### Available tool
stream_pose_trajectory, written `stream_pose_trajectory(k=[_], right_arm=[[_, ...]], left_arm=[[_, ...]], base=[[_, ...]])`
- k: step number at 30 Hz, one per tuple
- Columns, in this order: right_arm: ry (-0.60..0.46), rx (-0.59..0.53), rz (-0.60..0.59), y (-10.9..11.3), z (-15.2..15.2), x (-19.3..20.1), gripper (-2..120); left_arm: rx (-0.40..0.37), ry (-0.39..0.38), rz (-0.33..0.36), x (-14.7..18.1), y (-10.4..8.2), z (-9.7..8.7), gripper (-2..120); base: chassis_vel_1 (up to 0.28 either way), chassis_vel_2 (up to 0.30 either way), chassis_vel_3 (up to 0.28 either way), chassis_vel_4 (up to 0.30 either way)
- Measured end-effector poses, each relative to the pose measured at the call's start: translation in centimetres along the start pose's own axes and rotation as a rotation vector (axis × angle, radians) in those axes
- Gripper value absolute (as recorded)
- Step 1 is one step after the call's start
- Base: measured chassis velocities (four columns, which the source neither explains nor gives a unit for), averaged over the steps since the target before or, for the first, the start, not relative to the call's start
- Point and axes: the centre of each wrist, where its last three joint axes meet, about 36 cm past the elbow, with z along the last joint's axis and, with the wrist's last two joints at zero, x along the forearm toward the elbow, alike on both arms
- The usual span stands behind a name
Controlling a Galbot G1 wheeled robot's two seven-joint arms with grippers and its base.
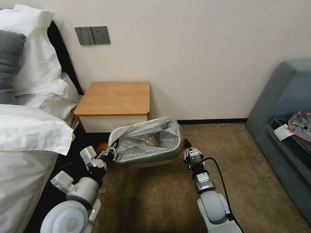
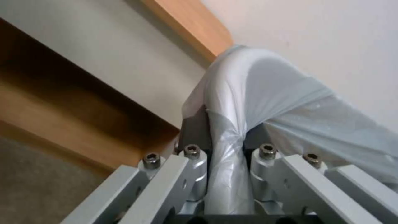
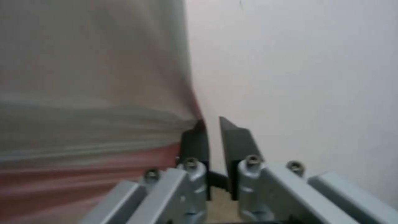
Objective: Pick up the garbage bag from the table and place it over the trash can.
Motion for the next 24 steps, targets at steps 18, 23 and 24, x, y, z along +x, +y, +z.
stream_pose_trajectory(k=[18, 23, 24], right_arm=[[-0.040, -0.177, -0.086, -0.9, -2.3, 3.3, 78], [-0.060, -0.188, -0.103, -1.1, -3.4, 3.6, 91], [-0.076, -0.171, -0.098, -1.3, -3.8, 3.7, 96]], left_arm=[[-0.036, -0.066, -0.048, -2.4, 0.3, -1.1, 8], [-0.049, -0.067, -0.059, -2.4, 0.5, -1.1, 8], [-0.062, -0.067, -0.066, -2.5, 0.7, -1.0, 8]], base=[[0.000, 0.000, 0.000, 0.000], [0.000, 0.000, 0.000, 0.000], [0.000, 0.000, 0.000, 0.000]])
